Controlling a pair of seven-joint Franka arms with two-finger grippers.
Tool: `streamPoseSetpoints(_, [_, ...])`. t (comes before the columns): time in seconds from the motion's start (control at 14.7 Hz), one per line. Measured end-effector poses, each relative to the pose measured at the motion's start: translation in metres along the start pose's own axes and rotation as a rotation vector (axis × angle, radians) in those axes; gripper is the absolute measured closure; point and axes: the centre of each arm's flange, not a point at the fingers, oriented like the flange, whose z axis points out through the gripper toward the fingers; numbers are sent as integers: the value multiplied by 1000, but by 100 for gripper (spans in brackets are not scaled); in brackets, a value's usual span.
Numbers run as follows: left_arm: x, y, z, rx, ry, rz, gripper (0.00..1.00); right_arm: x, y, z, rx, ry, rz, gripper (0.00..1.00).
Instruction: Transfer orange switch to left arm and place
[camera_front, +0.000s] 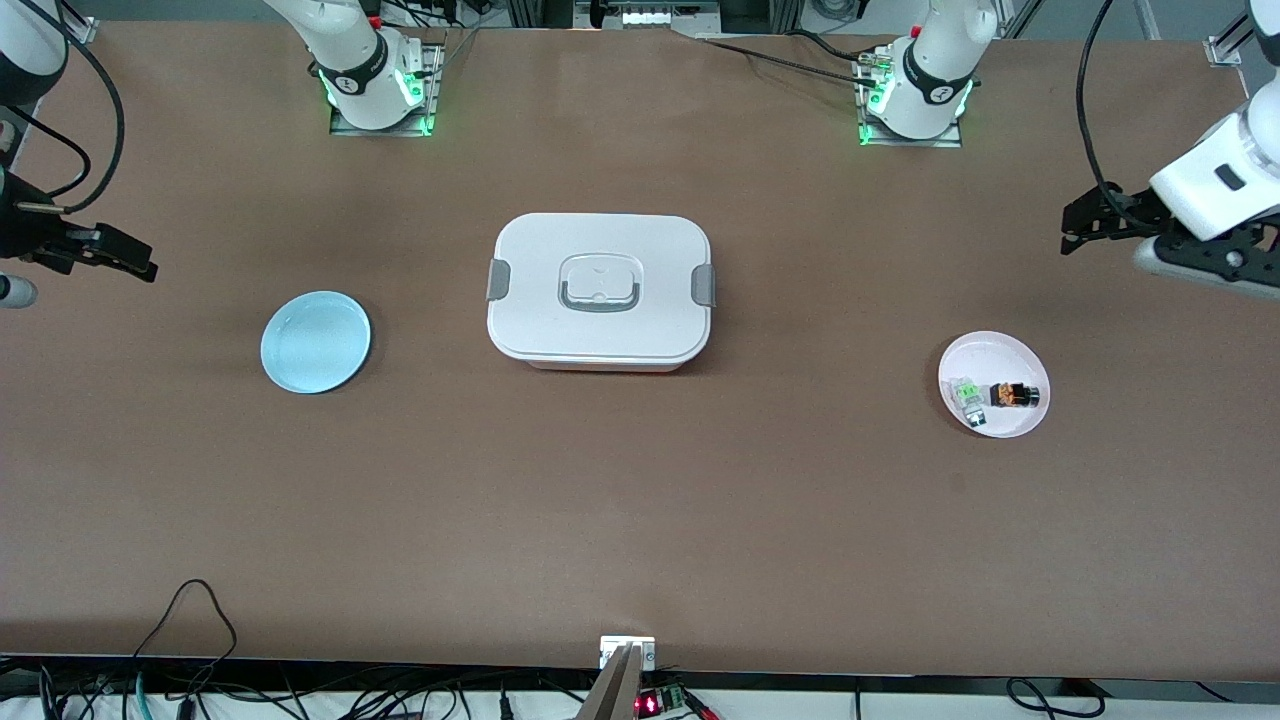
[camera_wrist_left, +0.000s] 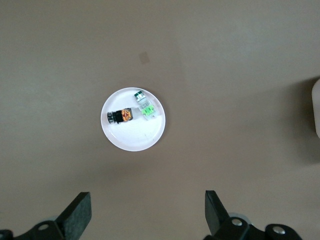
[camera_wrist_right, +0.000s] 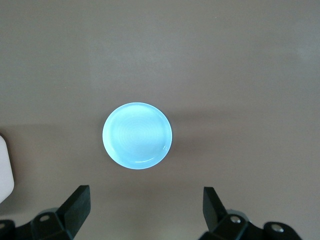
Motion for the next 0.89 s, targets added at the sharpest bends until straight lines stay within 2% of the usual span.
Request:
streamPoseSetpoints(0.14, [-2,0,2,1,5,-11,0,-4,1,-6,1,-6,2,0])
streamPoseSetpoints(0.48, [-5,3,9,-5,-32,-31,0,-4,3,-18,1,14,5,0])
streamPoseSetpoints(0.89, [-4,7,8,-4,-32,-49,0,-6,3,-17,1,-4,4,0])
